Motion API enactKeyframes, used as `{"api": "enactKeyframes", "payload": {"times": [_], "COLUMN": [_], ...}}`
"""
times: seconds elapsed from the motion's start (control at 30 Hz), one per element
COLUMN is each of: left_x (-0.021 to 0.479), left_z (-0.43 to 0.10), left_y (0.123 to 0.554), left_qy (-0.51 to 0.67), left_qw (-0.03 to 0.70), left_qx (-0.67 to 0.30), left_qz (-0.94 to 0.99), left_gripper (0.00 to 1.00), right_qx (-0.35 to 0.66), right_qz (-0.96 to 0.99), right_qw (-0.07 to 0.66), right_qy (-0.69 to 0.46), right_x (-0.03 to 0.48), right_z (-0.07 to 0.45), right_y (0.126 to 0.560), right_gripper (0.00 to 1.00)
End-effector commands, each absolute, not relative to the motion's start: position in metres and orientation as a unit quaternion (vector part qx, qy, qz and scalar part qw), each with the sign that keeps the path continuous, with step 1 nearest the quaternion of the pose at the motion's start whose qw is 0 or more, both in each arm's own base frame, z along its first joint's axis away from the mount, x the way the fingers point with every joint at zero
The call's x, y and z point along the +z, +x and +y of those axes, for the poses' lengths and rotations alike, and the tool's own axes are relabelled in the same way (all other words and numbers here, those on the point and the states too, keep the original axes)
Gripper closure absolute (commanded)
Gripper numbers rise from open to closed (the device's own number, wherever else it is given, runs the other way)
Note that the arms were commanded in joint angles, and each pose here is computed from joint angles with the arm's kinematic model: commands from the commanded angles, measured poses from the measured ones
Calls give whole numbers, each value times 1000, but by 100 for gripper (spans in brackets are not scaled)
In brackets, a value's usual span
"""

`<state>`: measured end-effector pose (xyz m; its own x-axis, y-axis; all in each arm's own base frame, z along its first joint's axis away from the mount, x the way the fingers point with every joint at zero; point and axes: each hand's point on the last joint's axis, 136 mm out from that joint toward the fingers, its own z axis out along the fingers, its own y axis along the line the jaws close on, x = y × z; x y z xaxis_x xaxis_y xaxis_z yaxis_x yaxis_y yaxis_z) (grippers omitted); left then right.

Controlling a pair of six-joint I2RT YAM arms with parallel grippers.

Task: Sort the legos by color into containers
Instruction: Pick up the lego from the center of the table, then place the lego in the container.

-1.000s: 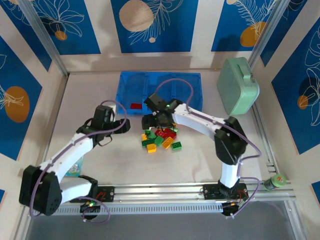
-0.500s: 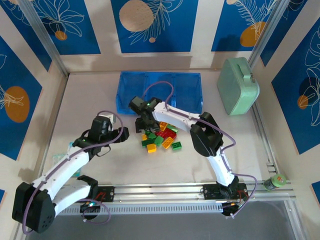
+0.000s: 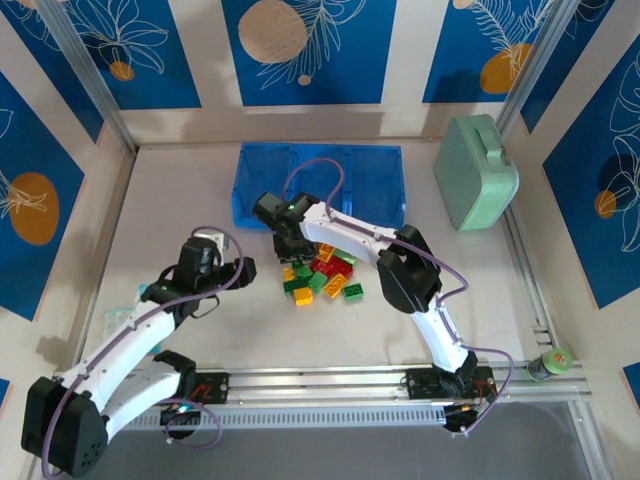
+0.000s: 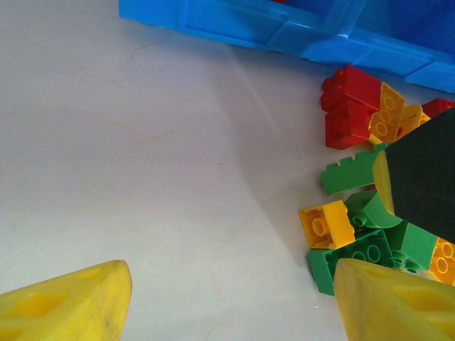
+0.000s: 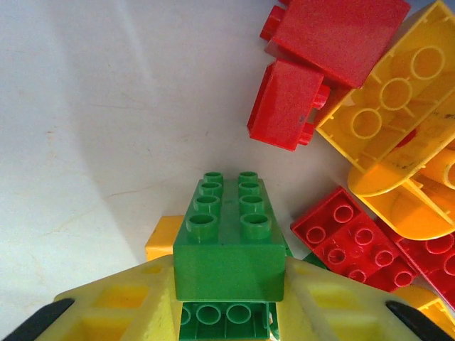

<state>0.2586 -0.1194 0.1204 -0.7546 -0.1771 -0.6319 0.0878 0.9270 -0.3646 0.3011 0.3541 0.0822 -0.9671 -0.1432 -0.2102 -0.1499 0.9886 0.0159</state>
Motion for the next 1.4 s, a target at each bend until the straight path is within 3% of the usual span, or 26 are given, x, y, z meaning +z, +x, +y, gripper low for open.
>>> {"api": "enactKeyframes", "payload": {"times": [0.0,0.5,0.87,0.93,1.03,1.07,1.37], "left_x": [123,129,140,144,150,151,149], "left_z": [-121,-129,-133,-134,-135,-136,-148], "left_y": [256,246,245,244,245,245,243], "left_qy": [-28,-12,-8,-5,1,3,28], "left_qw": [356,366,371,373,378,378,365], "left_qx": [-198,-222,-232,-234,-237,-237,-240], "left_qz": [913,904,899,898,895,895,899], "left_gripper": [25,26,26,26,26,26,26], "right_qx": [14,30,38,43,48,49,52], "right_qz": [988,973,976,975,974,973,965], "right_qw": [135,225,216,219,223,225,255], "right_qy": [-76,-41,-17,-14,-9,-7,-25], "right_x": [114,189,170,172,179,183,222], "right_z": [349,302,289,289,289,288,286], "right_y": [304,389,449,455,460,460,433], "right_gripper": [63,63,62,54,29,25,24]}}
